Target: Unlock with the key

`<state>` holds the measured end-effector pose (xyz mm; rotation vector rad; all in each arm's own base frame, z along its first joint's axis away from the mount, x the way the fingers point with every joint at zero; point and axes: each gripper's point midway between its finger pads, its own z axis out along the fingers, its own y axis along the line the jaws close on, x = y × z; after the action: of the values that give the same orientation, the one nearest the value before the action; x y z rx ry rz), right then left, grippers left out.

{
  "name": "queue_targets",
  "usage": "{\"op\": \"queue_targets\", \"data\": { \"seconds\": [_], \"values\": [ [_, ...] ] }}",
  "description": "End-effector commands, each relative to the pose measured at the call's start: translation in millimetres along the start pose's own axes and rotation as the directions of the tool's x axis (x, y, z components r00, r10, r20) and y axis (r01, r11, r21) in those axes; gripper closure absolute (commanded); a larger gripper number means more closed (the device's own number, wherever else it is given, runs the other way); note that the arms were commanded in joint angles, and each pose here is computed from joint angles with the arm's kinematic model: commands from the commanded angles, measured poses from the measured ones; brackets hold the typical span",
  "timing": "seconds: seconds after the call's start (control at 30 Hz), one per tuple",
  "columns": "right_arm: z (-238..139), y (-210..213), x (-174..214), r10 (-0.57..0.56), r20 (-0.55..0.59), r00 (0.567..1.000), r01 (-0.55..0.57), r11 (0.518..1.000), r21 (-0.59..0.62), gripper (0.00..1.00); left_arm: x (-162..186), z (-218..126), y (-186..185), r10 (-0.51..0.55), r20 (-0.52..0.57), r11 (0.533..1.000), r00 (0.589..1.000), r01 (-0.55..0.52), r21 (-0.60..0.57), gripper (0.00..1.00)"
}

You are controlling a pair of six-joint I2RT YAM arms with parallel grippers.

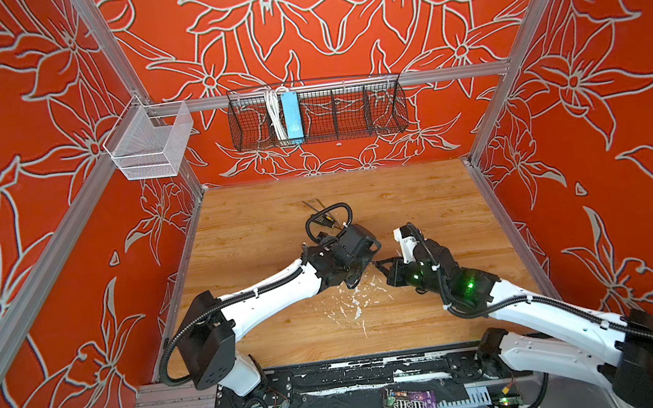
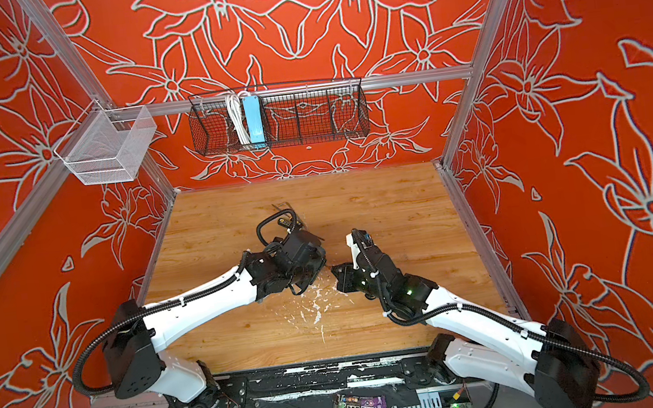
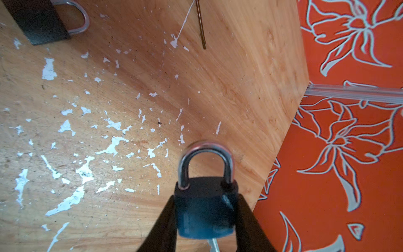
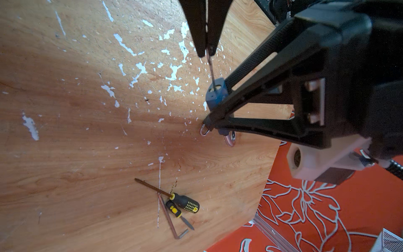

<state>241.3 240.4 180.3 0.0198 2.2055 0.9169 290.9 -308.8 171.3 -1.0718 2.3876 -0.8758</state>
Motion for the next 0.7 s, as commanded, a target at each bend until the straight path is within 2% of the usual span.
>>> {"op": "queue_targets", "data": {
  "seconds": [0.0,0.2,0.33,0.5,0.67],
  "values": [
    [-2,-13,-18,-0.01,0.121,0.993,0.0,0.997,0.081,1.0,-6,-22,-26,-0.085,0.015,0.99,0.996,0.082,0.113,1.0],
    [12,22,-19,-0.031,0.137,0.99,0.038,0.998,-0.05,1.0,-2,-20,-40,-0.138,-0.021,0.973,0.99,0.14,0.184,1.0],
    [18,41,-21,-0.046,0.11,0.993,0.058,0.993,-0.107,1.0,4,-23,-46,-0.103,-0.046,0.978,0.994,0.109,0.18,1.0],
    [6,49,-41,0.058,0.13,0.99,-0.03,0.977,-0.213,1.0,5,-25,-43,-0.04,-0.032,0.981,0.999,0.045,0.186,1.0],
    [-4,46,-45,-0.031,0.127,0.991,0.052,0.985,-0.165,1.0,3,-26,-33,0.009,-0.014,0.988,1.0,-0.007,0.156,1.0]
  ]
}}
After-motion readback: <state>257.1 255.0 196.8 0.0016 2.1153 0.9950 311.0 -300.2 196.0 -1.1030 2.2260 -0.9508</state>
